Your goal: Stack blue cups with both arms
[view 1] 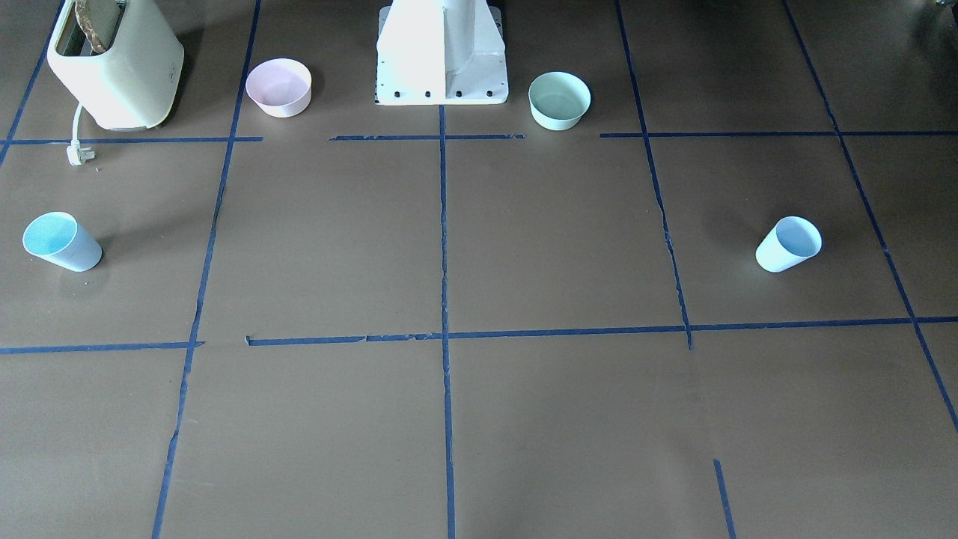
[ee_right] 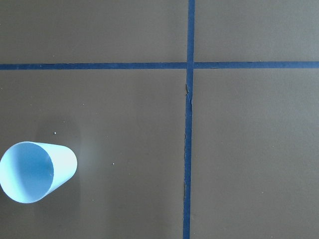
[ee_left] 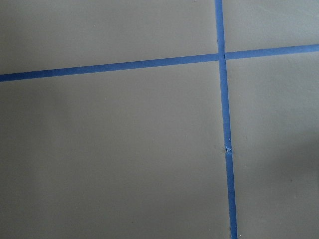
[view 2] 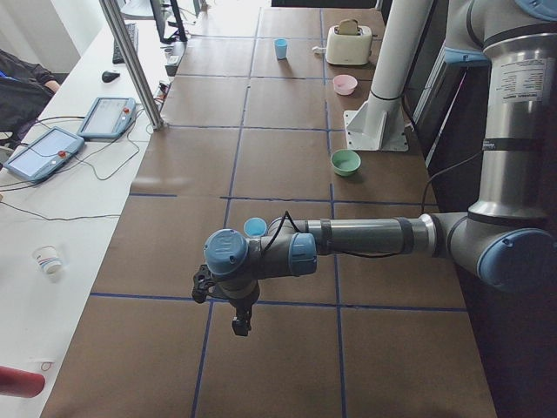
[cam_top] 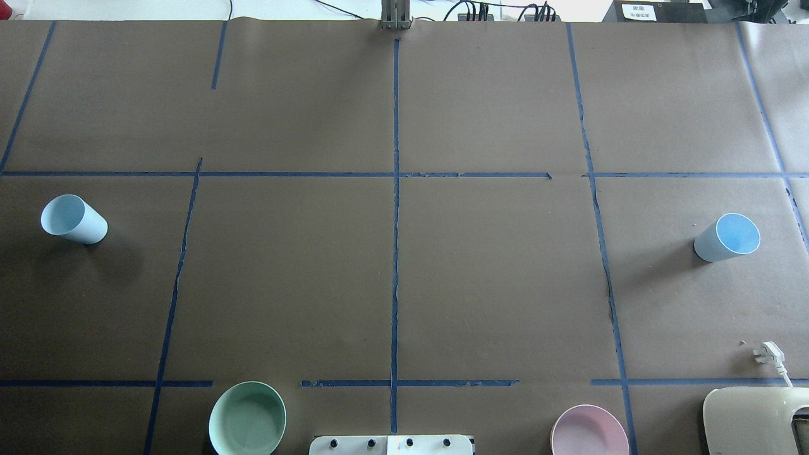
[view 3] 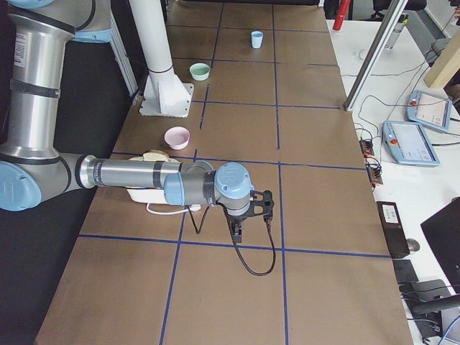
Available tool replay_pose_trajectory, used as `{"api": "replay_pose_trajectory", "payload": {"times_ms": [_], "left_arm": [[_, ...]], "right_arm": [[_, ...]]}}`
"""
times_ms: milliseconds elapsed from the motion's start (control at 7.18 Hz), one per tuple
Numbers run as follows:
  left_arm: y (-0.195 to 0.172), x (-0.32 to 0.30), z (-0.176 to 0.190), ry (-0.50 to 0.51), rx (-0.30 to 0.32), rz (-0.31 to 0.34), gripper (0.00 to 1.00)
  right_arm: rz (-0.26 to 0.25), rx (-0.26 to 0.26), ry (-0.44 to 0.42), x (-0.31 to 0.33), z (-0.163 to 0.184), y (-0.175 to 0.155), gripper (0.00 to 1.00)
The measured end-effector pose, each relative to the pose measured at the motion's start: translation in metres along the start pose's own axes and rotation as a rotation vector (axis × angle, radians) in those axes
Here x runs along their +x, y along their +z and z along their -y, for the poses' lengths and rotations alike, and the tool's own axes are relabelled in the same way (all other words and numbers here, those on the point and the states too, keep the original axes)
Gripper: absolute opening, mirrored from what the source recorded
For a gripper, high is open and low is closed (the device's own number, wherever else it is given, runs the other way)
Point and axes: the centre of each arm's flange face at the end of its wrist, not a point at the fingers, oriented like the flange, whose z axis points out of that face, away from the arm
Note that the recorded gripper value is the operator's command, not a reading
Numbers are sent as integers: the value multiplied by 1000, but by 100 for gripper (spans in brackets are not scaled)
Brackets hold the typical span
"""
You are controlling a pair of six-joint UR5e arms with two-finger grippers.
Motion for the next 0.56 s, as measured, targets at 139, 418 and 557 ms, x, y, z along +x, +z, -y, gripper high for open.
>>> {"api": "replay_pose_trajectory", "payload": {"times_ms": [139,418,557], "left_arm": [[0,0,0,1,1,0,100],[-1,1,1,1,1,-1,100],[-1,1,1,2,2,-1,100]], "right_arm": [[-1,2,-2,-1,1,-1,100],[-3,4,-4,-1,2,-1,100],[-3,4,-4,-1,2,-1,100]]}}
